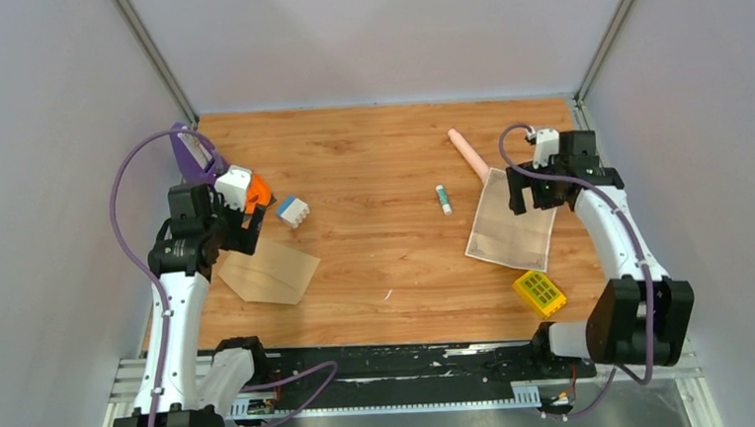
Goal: Place the letter into the envelope and seal it
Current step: Pick up the letter from the center of the board.
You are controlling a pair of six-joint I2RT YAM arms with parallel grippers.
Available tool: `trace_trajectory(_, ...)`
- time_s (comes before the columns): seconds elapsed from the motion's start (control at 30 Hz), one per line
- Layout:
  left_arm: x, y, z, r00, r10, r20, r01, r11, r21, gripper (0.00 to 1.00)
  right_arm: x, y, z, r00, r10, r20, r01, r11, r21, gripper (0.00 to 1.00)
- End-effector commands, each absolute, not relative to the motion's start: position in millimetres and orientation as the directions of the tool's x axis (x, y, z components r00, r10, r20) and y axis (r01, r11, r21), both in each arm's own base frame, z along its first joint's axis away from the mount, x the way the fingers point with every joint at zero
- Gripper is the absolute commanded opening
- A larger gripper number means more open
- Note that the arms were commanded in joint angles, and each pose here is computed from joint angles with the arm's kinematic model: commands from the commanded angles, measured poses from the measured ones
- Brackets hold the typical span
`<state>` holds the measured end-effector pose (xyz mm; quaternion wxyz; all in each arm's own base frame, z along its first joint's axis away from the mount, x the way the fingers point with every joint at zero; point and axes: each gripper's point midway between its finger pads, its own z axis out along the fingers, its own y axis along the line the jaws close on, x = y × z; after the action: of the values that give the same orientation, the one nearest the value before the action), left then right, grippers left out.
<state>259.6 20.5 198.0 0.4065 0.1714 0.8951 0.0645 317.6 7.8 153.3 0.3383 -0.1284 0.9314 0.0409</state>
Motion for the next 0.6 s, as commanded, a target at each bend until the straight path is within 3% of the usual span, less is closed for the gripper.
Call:
trace_trajectory(0.0,260,18,204,-0.581,0.353,-0.734,0.256,0.935,0.248,1.0,339,-36,151,-0.754,-0.128,-0.644,-0.165,0.986,-0.003,0.97)
trace_trajectory(0.57,263,12,202,-0.577,0.337,-0.744,0.268,0.939,0.218,1.0,362,-108,95,-0.817,0.086,-0.57,-0.037,0.979,0.2,0.86)
